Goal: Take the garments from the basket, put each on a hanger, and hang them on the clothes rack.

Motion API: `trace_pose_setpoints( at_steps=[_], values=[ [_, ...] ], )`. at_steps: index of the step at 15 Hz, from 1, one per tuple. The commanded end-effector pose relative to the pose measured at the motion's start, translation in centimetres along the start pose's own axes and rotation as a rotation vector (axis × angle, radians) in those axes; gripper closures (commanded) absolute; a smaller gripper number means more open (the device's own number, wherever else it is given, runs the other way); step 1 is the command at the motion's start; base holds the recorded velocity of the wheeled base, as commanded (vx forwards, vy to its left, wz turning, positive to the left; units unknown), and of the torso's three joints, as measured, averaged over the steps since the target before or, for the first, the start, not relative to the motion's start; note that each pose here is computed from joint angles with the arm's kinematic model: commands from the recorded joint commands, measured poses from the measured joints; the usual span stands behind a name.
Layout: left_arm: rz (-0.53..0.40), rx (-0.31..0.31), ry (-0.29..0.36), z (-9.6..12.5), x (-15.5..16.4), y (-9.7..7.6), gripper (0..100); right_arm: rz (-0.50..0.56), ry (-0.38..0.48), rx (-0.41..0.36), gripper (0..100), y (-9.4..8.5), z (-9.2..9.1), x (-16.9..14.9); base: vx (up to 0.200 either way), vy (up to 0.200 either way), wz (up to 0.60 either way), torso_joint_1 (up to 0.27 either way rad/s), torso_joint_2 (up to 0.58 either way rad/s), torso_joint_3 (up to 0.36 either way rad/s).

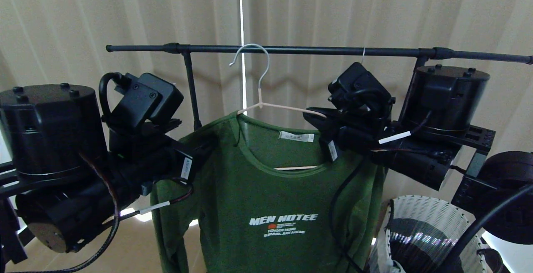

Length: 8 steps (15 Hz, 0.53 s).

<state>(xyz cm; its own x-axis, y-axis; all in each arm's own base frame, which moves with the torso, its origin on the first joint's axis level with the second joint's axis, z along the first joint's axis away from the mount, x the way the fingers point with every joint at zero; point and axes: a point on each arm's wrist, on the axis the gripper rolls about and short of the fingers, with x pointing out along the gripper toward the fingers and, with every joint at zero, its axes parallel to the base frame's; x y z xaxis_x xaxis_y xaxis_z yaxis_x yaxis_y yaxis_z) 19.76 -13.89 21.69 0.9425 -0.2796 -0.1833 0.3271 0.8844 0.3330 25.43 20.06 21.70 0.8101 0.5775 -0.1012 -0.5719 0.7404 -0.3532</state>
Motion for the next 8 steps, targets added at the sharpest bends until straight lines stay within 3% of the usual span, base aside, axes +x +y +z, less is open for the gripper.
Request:
trace_pose_setpoints(
  at_steps=[1,8],
  values=[
    [-0.001,-0.005,-0.014,0.2,-0.4,0.2,0,-0.01,-0.01,0.001,100,-0.2,0.3,-0.5,0.0,0.0,0.0,0.0,0.0,0.0],
    [0.019,-0.04,-0.086,0.6,-3.6,1.7,0,-0.117,0.041,0.012,100,-2.9,-1.1,-2.3,0.0,0.0,0.0,0.0,0.0,0.0]
  ],
)
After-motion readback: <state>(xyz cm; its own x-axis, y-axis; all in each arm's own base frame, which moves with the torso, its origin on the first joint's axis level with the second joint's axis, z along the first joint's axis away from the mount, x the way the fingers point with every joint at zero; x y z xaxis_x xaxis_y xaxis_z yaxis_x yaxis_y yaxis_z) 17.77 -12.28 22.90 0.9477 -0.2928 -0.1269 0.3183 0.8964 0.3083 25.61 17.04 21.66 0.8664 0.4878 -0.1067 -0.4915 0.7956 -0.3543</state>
